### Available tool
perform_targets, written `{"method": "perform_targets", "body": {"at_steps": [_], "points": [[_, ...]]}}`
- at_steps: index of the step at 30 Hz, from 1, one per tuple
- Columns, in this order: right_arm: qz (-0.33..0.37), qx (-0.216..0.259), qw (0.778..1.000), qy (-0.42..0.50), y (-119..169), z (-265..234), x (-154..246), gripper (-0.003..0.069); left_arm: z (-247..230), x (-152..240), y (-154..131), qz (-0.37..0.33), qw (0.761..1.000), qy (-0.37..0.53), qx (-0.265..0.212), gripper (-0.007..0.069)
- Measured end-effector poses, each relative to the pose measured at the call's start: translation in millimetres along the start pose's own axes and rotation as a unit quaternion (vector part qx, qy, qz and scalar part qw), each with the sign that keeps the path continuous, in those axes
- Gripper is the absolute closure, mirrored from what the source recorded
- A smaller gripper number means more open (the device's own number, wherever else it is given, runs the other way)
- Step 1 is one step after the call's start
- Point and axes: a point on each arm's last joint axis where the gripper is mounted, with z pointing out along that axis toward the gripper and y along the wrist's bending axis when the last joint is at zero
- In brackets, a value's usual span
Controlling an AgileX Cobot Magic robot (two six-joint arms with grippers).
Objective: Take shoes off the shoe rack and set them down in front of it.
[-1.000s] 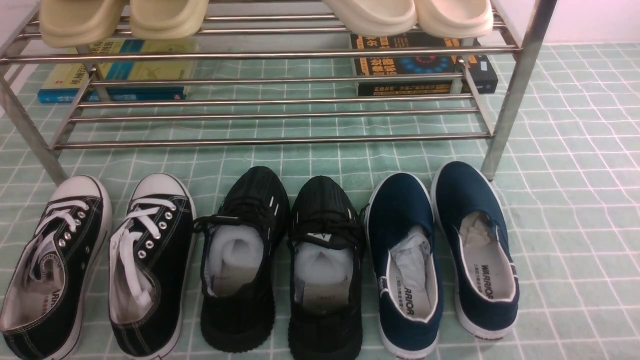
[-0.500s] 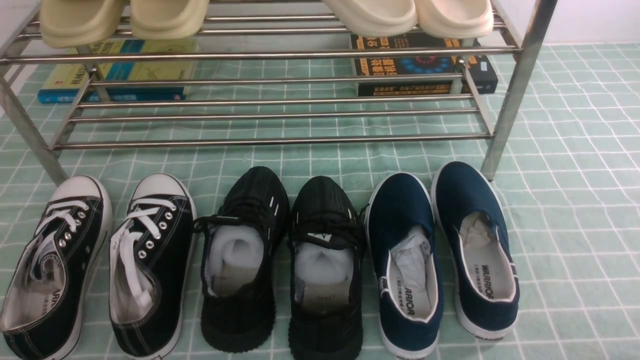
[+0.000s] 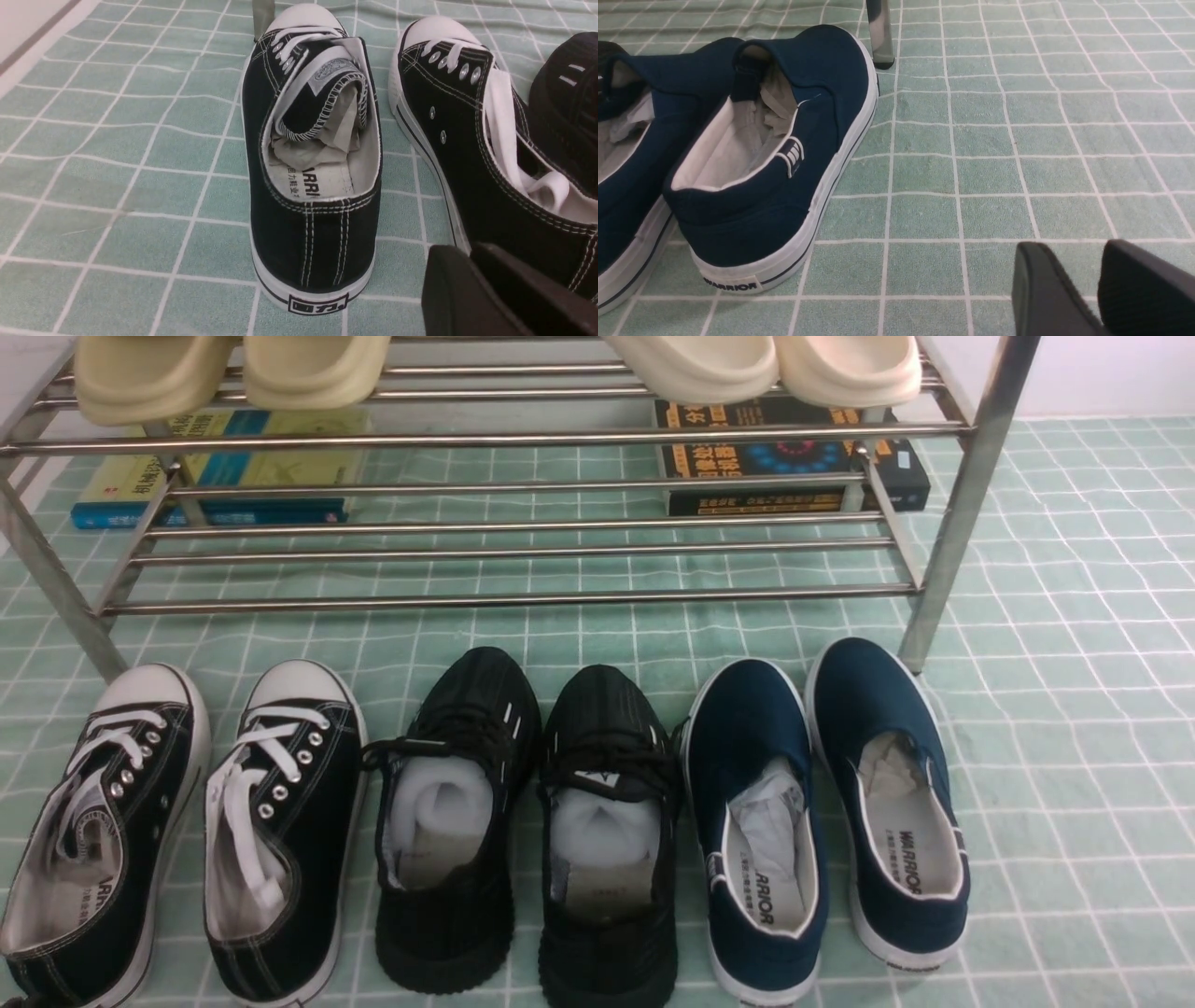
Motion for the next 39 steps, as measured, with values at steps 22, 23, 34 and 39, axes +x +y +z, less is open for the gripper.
{"method": "perform_targets", "body": {"at_steps": [22, 23, 34, 39], "points": [[0.000, 0.000, 1.000, 0.000, 0.0, 0.0, 0.0, 0.0422, -0.1, -0.1, 3.1, -0.009, 1.000, -0.002, -0.029, 0.0525], [0.000, 0.000, 1.000, 0.000, 0.0, 0.0, 0.0, 0.0422, -0.1, -0.1, 3.1, -0.009, 1.000, -0.002, -0.029, 0.0522], [0.000, 0.000, 1.000, 0.000, 0.0, 0.0, 0.0, 0.0422, -0.1, -0.1, 3.1, -0.009, 1.000, -0.002, -0.029, 0.0513], [0.000, 0.000, 1.000, 0.000, 0.0, 0.0, 0.0, 0.0422, -0.1, -0.1, 3.1, -0.009, 1.000, -0.002, -0.029, 0.0504]]}}
